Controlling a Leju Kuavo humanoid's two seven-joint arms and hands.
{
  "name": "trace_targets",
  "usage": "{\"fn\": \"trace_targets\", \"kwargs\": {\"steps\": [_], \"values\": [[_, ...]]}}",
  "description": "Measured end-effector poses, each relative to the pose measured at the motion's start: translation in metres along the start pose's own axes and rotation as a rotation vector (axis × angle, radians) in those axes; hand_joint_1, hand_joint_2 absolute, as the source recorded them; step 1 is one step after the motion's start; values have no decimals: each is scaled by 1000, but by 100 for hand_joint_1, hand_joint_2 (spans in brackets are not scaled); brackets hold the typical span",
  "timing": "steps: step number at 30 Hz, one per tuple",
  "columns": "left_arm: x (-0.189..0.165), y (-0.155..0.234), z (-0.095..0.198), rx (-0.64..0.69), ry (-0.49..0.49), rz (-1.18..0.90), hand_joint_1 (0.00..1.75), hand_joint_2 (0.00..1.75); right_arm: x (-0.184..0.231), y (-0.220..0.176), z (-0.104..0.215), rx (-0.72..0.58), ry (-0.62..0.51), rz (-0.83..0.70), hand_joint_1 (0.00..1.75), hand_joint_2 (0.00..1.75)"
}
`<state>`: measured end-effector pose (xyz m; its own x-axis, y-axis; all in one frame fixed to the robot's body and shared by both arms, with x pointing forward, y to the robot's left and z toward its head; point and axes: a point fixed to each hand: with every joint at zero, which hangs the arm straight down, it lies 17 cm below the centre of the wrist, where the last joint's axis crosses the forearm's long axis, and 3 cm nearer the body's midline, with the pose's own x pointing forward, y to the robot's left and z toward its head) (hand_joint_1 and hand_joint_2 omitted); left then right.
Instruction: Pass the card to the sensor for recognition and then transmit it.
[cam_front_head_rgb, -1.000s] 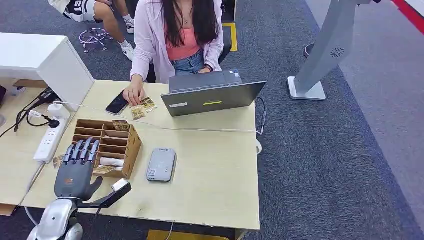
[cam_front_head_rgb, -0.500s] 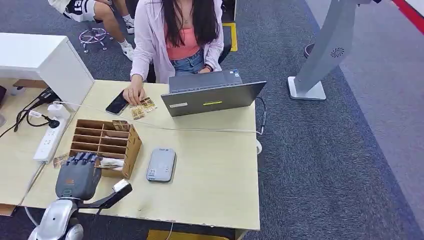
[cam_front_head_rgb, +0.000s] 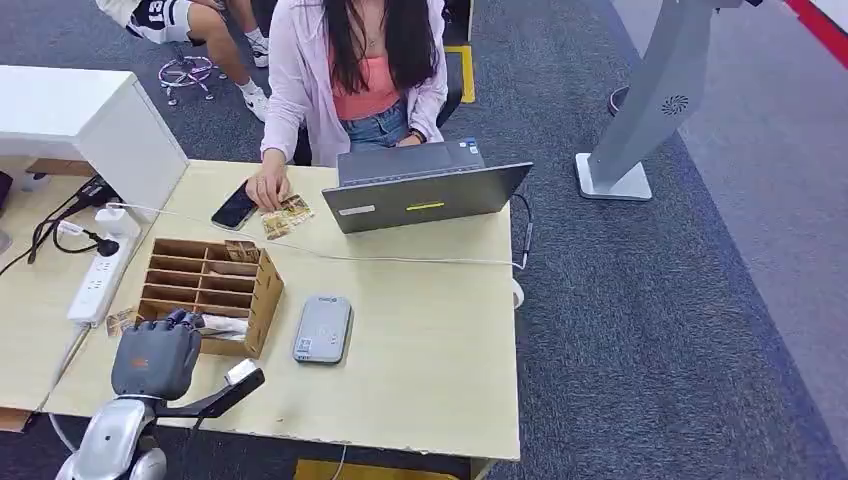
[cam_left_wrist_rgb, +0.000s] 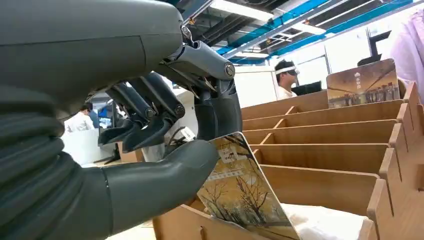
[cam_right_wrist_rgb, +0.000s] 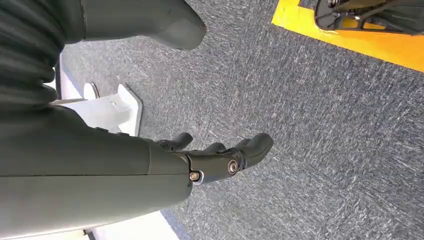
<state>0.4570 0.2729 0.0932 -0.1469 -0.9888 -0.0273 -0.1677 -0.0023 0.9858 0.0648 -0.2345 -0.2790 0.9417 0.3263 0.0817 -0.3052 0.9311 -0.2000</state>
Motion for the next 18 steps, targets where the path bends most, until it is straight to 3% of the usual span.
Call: {"fn": "trace_targets", "kwargs": {"steps": [10, 14, 18], "values": [[0, 8, -7, 24, -9, 21, 175, 175, 0, 0, 0, -1, -1, 7, 0, 175], [-5, 44, -30, 127, -28, 19, 175, 175, 2, 0, 0, -1, -15, 25, 0, 175], [-12, 105, -69, 237, -53, 34, 175, 175, 4, 0, 0, -1, -26, 37, 0, 175]]}}
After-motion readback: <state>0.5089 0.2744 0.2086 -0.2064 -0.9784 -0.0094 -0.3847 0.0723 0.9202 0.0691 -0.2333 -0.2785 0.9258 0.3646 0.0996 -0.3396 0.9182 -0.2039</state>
